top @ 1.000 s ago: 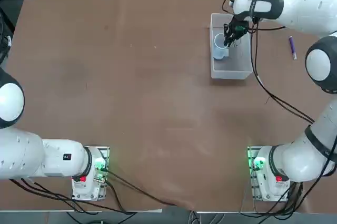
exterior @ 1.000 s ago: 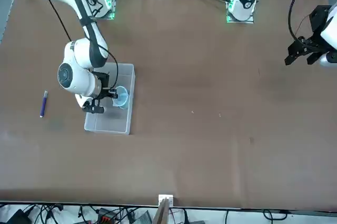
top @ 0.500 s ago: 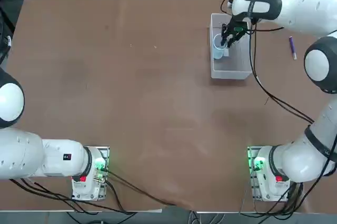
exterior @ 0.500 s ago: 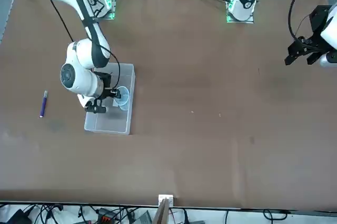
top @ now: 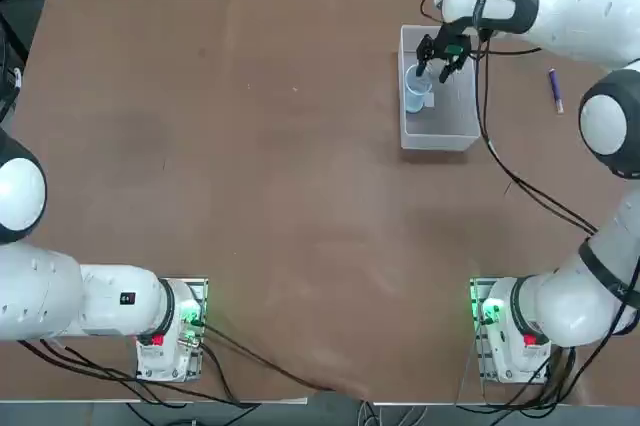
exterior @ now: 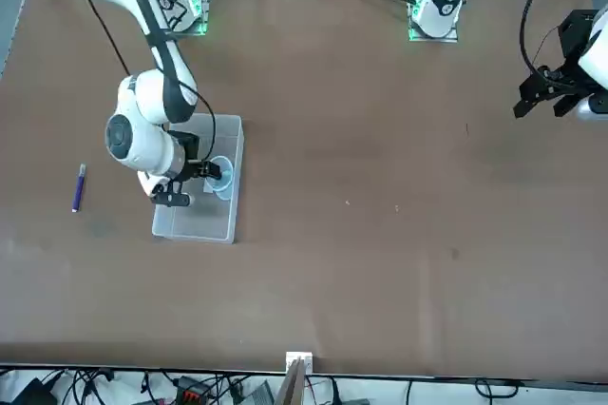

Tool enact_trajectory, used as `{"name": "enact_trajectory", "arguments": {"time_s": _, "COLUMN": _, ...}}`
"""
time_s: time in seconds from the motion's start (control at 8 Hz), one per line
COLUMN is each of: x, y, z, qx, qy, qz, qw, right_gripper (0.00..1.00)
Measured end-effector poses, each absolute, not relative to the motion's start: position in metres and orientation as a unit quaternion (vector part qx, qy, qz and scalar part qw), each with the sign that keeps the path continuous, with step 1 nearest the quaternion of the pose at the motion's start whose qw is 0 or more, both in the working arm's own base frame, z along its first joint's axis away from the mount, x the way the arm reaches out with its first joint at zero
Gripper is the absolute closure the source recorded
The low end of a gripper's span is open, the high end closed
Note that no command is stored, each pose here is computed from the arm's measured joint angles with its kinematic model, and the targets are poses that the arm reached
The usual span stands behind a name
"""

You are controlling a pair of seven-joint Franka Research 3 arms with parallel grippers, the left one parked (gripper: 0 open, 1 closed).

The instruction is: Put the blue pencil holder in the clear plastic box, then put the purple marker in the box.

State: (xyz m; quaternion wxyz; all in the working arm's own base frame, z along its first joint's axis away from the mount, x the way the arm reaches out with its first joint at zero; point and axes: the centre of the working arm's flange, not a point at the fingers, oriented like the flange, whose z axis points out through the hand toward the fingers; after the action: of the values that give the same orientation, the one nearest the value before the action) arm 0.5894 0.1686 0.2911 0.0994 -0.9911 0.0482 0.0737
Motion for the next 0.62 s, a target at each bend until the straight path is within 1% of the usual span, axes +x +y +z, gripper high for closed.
{"name": "enact_trajectory", "arguments": {"time_s": 0.25, "x": 0.6, "y": 0.127, "z": 0.353, "qx": -0.99, "qy": 0.068, "qz": 0.076, "qw": 0.097, "right_gripper": 0.0}}
{"name": "enact_trajectory", "arguments": {"time_s": 0.5, "x": 0.608, "y": 0.043, "z": 0.416, "qx": -0.992, "qy": 0.077, "qz": 0.062, "qw": 0.078, "right_gripper": 0.0}}
{"name": "enact_trajectory", "arguments": {"time_s": 0.62, "x": 0.608, "y": -0.006, "z": 0.432, "qx": -0.994, "qy": 0.07, "qz": 0.054, "qw": 0.067, "right_gripper": 0.0}}
